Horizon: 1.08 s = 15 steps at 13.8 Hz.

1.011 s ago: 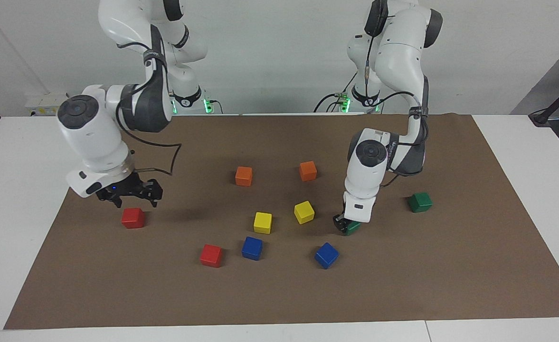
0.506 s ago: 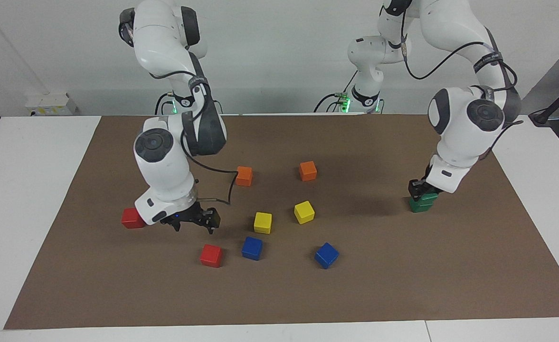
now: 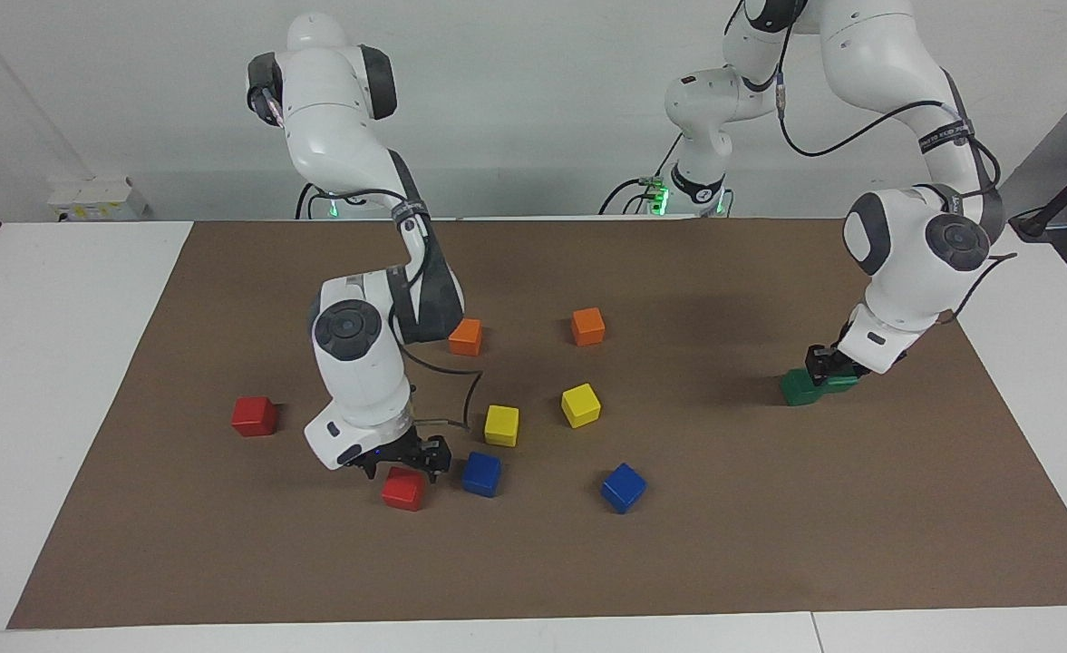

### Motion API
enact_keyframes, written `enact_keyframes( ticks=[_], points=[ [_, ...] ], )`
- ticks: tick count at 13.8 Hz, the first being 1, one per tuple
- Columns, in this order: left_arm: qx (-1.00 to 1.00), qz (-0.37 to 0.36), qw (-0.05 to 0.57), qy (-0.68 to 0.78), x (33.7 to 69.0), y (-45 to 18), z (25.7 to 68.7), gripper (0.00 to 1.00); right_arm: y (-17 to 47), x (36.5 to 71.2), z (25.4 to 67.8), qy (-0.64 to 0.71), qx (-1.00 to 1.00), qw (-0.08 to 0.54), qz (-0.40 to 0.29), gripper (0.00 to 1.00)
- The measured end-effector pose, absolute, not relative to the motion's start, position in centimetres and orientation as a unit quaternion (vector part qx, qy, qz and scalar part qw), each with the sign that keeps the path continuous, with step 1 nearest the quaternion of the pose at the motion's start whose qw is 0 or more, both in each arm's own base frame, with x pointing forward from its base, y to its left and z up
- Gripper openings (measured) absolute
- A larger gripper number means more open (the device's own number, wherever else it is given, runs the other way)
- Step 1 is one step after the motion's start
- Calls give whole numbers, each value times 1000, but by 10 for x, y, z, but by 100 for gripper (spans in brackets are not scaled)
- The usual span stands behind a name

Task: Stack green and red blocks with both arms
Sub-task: 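Stack green on green with the left gripper while the right gripper grasps red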

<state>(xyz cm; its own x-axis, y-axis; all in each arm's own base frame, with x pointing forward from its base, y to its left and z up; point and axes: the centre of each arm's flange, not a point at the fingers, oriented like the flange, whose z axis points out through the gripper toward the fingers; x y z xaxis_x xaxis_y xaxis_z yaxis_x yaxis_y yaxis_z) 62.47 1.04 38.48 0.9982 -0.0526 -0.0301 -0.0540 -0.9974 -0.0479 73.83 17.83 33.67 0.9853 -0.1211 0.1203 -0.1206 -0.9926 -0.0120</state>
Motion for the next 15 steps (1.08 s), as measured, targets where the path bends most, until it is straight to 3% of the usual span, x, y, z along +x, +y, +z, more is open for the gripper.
enact_keyframes(
  ticks=[8,9,12,15],
  points=[
    [-999,10,16,30,618,4,365,55,171,747,303,100,-992,-4,-73,100],
    [-999,10,17,30,617,4,365,55,171,747,301,101,-992,-4,-74,93],
    [-999,9,17,30,614,4,365,55,170,748,300,103,-992,-4,-74,56],
    [-999,8,17,30,612,5,364,59,168,748,300,104,-992,-4,-73,55]
  ],
)
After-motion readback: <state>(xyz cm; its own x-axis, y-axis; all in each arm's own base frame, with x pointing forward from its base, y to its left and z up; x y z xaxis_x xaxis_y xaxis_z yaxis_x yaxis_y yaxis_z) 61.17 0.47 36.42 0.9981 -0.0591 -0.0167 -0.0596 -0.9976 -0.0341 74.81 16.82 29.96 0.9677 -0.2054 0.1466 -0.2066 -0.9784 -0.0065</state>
